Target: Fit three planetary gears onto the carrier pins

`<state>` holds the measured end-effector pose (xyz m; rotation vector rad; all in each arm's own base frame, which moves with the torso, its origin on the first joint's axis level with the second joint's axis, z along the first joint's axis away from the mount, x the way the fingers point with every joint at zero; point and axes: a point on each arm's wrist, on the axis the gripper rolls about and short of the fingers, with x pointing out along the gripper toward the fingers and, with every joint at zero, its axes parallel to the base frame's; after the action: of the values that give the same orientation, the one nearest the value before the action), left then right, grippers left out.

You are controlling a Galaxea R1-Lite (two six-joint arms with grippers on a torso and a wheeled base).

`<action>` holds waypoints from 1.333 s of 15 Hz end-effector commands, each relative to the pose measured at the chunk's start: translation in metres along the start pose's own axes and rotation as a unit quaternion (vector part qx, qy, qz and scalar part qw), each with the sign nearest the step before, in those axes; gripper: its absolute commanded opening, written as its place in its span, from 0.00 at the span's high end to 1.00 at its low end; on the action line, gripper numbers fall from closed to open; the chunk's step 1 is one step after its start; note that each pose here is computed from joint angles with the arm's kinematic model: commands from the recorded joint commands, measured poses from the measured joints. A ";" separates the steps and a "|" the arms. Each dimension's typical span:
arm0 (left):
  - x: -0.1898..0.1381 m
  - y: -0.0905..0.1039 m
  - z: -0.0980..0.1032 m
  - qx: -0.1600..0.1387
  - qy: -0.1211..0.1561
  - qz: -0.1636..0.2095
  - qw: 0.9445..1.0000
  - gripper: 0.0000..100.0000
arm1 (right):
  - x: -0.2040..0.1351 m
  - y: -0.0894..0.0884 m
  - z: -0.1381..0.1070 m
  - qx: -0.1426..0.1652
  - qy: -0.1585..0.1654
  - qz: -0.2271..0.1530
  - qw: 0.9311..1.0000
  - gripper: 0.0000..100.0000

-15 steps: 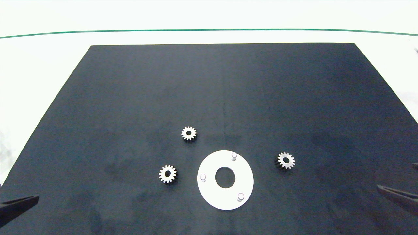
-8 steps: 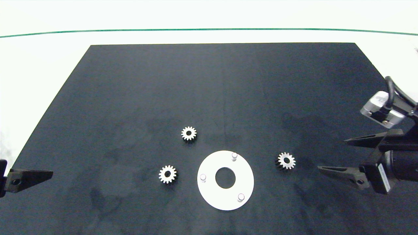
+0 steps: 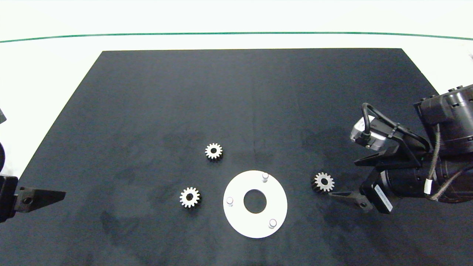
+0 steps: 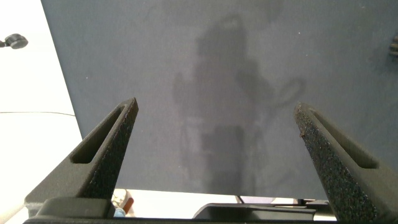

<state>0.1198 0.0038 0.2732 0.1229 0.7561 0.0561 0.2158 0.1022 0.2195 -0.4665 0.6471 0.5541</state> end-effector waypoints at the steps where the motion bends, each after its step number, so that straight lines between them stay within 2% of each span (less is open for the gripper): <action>1: -0.007 0.000 -0.005 -0.001 -0.008 0.002 1.000 0.00 | 0.021 -0.002 0.006 -0.002 0.019 0.007 1.000 0.00; 5: -0.014 0.000 -0.010 -0.001 -0.005 0.001 1.000 0.00 | 0.038 0.001 0.011 -0.008 0.035 0.003 0.999 0.00; 12: -0.016 0.000 -0.010 -0.011 -0.012 0.001 1.000 0.00 | 0.056 0.004 0.027 -0.019 0.036 0.002 0.999 0.00; 17: -0.013 0.001 -0.002 -0.011 -0.011 0.001 1.000 0.00 | 0.067 0.015 0.025 -0.030 0.053 0.012 0.998 0.09; 20: -0.013 0.001 0.000 -0.011 -0.012 0.001 1.000 0.00 | 0.066 0.014 0.025 -0.032 0.057 -0.002 0.998 0.15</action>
<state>0.1095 0.0033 0.2821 0.1028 0.7263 0.0631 0.2629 0.1489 0.1889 -0.5594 0.7403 0.5468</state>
